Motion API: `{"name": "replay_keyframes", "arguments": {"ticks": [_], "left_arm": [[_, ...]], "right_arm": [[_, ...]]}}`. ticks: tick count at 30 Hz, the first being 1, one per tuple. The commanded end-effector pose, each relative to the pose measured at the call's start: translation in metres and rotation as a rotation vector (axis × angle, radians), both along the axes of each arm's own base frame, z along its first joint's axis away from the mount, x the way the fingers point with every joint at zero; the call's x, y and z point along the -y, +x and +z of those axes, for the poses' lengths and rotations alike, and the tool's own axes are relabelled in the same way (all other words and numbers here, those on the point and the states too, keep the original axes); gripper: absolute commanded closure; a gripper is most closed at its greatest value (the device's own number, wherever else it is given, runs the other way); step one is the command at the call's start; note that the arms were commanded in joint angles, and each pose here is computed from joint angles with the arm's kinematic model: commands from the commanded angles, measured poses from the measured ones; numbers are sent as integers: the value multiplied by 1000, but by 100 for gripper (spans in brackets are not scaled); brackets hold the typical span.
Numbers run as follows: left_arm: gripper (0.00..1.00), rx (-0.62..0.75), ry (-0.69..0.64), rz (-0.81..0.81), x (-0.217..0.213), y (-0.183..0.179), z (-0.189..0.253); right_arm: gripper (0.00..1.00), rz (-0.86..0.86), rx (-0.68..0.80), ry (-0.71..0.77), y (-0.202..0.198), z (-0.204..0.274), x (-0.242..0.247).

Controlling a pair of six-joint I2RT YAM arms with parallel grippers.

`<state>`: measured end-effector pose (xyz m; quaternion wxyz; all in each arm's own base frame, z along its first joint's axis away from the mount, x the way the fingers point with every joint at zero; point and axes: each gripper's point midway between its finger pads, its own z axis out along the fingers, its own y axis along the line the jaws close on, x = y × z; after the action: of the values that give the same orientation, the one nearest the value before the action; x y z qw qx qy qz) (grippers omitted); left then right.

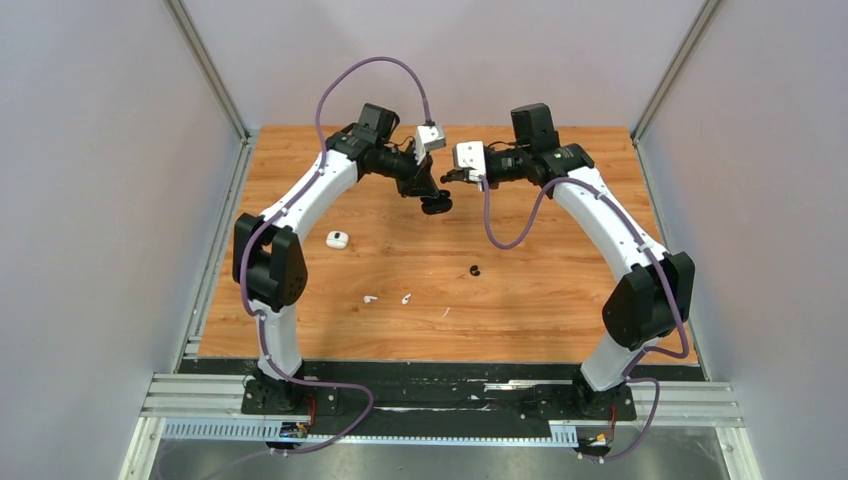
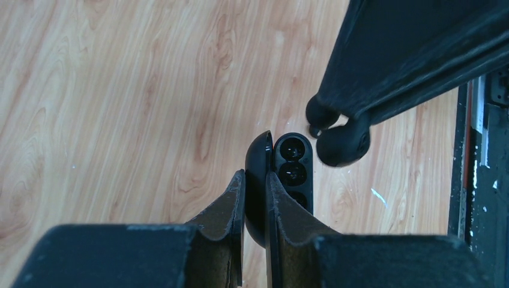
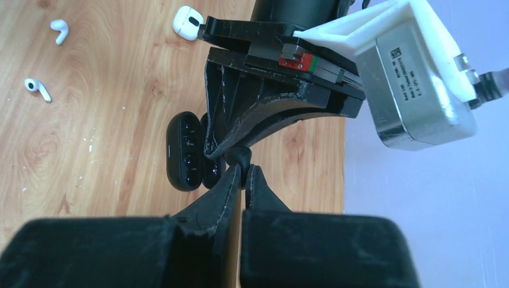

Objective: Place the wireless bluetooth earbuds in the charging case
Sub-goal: Place the earbud in the charging case.

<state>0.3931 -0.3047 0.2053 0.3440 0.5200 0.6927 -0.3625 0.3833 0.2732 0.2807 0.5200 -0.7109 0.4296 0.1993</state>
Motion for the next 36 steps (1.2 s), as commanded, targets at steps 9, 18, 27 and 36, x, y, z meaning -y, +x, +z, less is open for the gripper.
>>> {"name": "replay_keyframes", "arguments": {"ticks": [9, 18, 27, 36], "left_arm": [[100, 175, -132, -58, 6, -10, 59], [100, 191, -156, -62, 6, -13, 62], [100, 207, -162, -65, 6, -13, 66], [100, 224, -174, -80, 8, -14, 70]], "right_arm": [[100, 35, -51, 5, -15, -8, -15], [100, 21, -37, -59, -11, -25, -11], [100, 29, -75, -98, -14, -34, -8], [100, 20, -69, -152, -13, -43, -6]]}}
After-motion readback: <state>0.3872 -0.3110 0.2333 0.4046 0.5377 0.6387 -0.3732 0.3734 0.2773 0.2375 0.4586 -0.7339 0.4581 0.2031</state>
